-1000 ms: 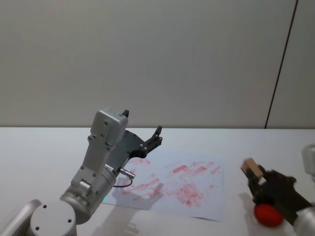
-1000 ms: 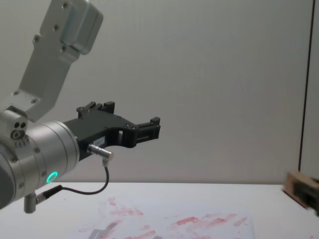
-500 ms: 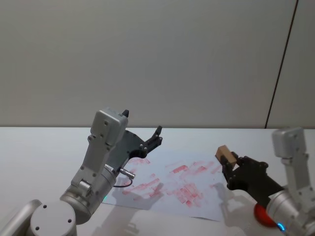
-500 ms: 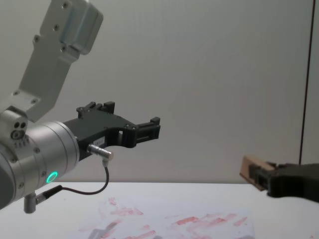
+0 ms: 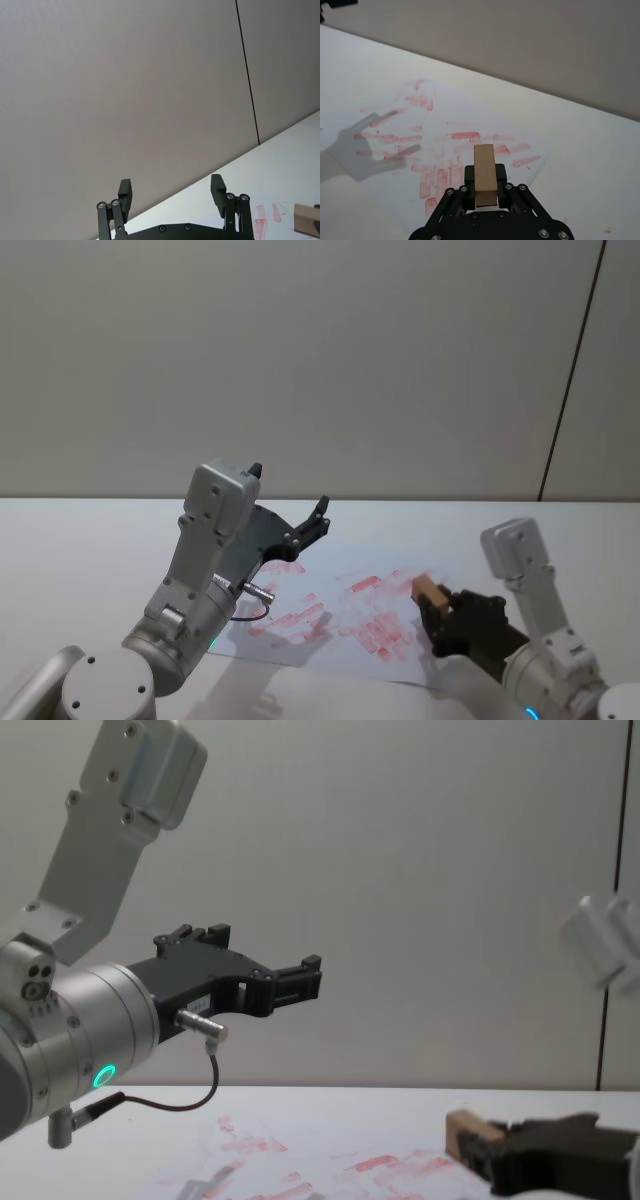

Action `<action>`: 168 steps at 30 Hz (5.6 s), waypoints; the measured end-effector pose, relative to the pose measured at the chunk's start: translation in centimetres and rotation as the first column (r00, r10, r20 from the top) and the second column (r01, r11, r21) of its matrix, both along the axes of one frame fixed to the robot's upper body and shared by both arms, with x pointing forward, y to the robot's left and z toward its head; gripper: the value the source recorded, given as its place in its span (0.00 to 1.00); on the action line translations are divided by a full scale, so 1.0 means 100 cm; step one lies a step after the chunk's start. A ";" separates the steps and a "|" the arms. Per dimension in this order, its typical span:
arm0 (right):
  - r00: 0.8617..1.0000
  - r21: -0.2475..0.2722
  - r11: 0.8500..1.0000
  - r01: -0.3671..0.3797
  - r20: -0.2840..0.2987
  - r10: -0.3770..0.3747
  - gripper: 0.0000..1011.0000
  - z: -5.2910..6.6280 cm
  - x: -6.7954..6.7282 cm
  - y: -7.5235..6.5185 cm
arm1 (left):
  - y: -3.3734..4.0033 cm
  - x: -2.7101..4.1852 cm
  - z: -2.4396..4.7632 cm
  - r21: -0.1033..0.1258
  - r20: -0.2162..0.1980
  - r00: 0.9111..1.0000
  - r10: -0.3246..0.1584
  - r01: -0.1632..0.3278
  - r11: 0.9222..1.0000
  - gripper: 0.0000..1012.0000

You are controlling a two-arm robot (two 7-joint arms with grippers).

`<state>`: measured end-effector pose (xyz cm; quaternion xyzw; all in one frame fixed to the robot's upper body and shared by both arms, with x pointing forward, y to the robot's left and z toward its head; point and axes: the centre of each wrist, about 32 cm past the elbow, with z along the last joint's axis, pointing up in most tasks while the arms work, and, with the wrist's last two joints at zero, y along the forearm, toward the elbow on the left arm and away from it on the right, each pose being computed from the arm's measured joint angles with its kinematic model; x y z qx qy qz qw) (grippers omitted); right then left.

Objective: Use the one hand to pick up the stamp and affix it onto the A4 paper.

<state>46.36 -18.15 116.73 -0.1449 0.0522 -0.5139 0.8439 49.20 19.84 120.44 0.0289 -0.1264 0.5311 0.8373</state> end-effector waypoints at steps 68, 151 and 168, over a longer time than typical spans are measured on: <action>0.987 0.123 0.980 0.159 0.009 -0.162 0.22 0.044 -0.027 -0.025 | 0.0000 0.0000 0.0000 0.000 0.000 1.000 0.000 0.000 1.000 0.99; 0.971 -0.122 0.972 0.202 -0.107 -0.215 0.99 0.006 -0.068 -0.077 | 0.0000 0.0000 0.0000 0.000 0.000 1.000 0.000 0.000 1.000 0.99; 0.977 -0.087 0.976 0.198 -0.060 -0.203 0.99 0.007 -0.063 -0.075 | 0.0000 0.0000 0.0000 0.000 0.000 1.000 0.000 0.000 1.000 0.99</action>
